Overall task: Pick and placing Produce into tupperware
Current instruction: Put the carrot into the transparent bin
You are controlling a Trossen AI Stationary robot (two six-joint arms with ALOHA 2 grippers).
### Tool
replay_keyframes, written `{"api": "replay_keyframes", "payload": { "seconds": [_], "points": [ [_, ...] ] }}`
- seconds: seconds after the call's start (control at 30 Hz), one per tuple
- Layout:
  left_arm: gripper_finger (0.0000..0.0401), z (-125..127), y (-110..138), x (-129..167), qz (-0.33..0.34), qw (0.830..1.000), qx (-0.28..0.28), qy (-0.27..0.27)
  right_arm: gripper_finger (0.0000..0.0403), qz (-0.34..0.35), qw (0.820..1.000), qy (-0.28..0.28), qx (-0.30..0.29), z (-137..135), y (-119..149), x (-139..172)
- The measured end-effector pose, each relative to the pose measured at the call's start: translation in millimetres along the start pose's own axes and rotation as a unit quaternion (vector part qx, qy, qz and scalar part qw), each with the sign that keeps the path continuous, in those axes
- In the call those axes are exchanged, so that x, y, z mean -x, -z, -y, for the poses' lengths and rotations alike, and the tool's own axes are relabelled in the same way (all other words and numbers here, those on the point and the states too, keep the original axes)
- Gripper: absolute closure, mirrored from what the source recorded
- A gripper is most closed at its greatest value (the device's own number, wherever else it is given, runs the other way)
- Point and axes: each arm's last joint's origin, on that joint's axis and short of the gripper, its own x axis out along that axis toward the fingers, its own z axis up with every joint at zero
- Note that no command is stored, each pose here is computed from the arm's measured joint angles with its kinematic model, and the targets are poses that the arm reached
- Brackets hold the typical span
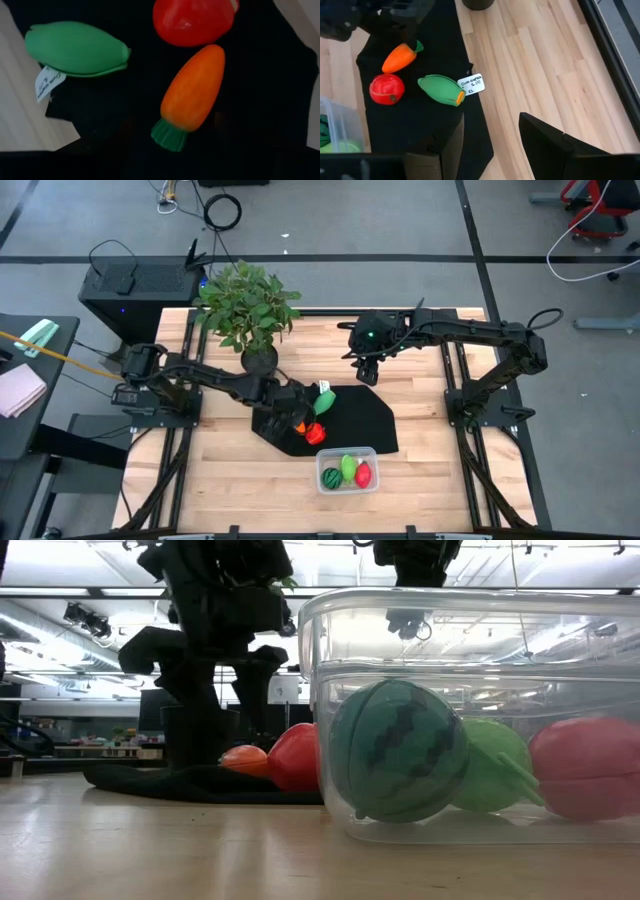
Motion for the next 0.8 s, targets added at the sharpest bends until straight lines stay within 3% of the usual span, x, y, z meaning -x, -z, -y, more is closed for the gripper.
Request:
{"api": "replay_keyframes", "payload": {
  "seconds": [0.27,0.8],
  "points": [
    [0.011,7,-4,-1,0.012,0.994,-0.108,0.014,0.0206,0.001,1.0,0.0,-0.002,0,0,0],
    [0.011,9,-1,-22,-0.008,0.993,-0.109,0.045,0.0206,0.007,1.0,-0.001,-0.002,0,-1,0]
  ]
}}
